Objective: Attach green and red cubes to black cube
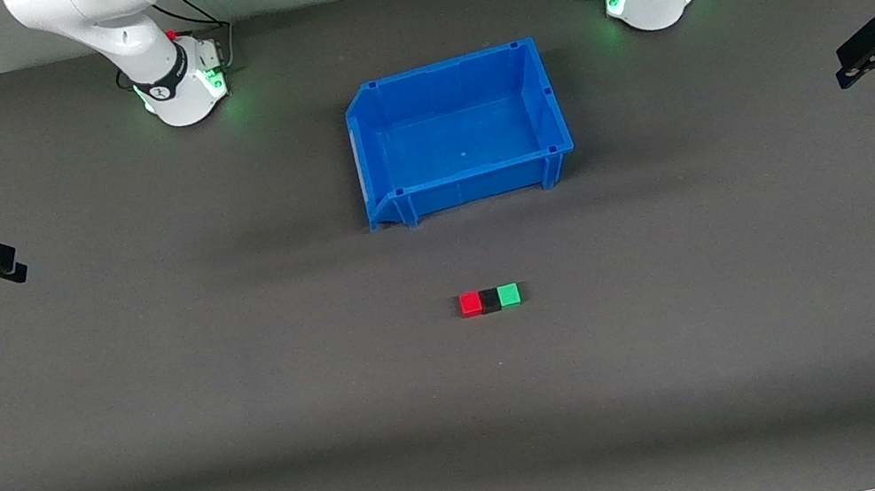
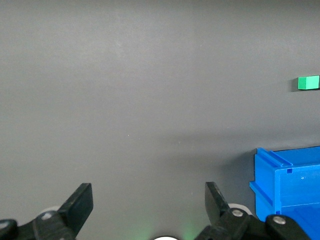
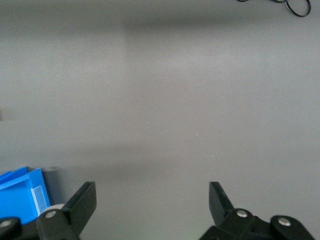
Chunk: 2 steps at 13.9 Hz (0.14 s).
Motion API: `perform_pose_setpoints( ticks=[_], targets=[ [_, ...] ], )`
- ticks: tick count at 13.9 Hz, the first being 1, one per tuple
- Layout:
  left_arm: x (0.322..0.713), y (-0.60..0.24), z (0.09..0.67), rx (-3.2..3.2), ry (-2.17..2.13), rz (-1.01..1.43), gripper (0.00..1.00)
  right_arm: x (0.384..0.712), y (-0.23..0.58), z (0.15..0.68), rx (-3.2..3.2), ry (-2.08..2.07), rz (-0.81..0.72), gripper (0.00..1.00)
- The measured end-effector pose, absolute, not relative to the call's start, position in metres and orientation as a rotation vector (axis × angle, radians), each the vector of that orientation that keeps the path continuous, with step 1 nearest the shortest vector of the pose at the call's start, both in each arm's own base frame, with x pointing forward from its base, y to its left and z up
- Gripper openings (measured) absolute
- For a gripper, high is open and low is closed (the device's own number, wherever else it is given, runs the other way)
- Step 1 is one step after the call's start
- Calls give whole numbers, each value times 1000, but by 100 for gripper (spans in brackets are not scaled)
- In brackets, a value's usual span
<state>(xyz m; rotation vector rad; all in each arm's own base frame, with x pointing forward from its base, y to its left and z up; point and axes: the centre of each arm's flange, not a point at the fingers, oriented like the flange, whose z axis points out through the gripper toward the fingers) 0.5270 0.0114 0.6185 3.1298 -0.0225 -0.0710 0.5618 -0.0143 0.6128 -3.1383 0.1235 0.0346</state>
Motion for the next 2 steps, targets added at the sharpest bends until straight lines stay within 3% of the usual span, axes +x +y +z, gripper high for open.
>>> perform_pose_setpoints(
  ticks=[2],
  targets=[
    [527,14,619,3130,-15,-71,100,562,-14,613,-3138,123,35,100]
  ],
)
